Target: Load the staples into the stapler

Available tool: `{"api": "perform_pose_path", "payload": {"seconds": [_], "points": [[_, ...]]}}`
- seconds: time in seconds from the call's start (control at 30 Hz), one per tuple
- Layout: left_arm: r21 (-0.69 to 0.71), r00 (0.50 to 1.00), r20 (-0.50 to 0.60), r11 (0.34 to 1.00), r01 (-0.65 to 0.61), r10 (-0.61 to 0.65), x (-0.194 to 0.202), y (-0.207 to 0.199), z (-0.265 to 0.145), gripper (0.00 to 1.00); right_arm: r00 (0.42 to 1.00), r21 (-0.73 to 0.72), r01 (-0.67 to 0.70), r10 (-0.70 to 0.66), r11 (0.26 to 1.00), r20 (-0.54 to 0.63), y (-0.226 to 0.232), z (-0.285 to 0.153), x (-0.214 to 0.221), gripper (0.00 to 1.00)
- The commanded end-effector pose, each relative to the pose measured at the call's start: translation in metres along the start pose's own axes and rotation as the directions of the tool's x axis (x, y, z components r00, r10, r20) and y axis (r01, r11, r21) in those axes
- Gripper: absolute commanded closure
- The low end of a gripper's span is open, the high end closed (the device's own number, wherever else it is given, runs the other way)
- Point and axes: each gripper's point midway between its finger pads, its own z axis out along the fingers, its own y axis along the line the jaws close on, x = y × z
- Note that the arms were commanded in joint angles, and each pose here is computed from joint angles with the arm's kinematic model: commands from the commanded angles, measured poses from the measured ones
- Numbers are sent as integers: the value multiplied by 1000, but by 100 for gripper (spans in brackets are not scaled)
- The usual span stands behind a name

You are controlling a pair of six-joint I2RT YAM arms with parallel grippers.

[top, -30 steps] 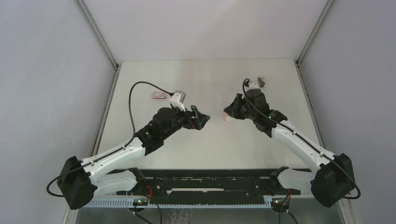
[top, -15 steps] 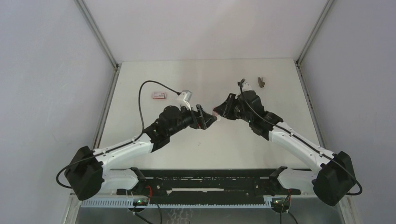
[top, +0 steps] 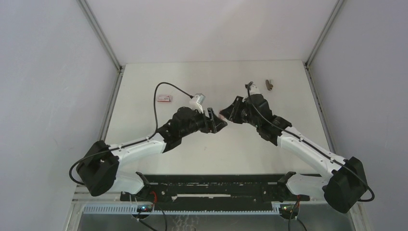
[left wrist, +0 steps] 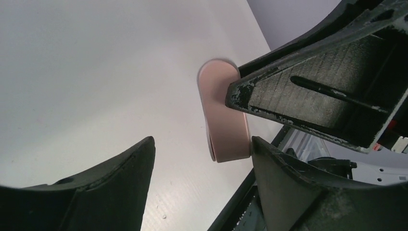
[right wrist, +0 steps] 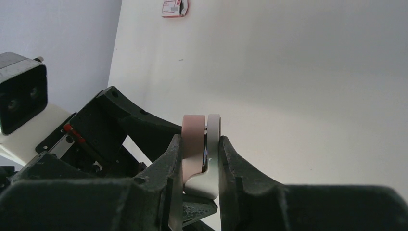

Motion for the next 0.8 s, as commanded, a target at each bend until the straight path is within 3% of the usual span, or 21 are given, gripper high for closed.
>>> {"api": "perform_pose_path", "payload": {"seconds": [0.0, 0.43, 0.57, 0.67, 0.7, 0.77], "points": [[112, 997, 71, 993, -24, 16, -33, -39, 7, 26, 997, -42, 13, -9, 999, 81, 16, -13, -21, 100], [141, 997, 63, 988, -59, 51, -38, -48, 19, 55, 996, -54, 14, -9, 998, 92, 20, -26, -23, 100], [141, 997, 57, 988, -56, 49, -36, -47, 21, 72, 996, -59, 17, -11, 998, 94, 21, -25, -23, 100], [135, 996, 63, 989, -65, 57, -36, -45, 19, 91, 995, -57, 21, -15, 998, 97, 21, -25, -24, 100], [133, 996, 65, 989, -69, 60, -37, -45, 19, 98, 995, -56, 22, -16, 998, 100, 21, -27, -25, 99], [128, 994, 68, 987, -94, 86, -35, -43, 15, 100, 993, -48, 35, -29, 998, 117, 19, -33, -28, 80]]}}
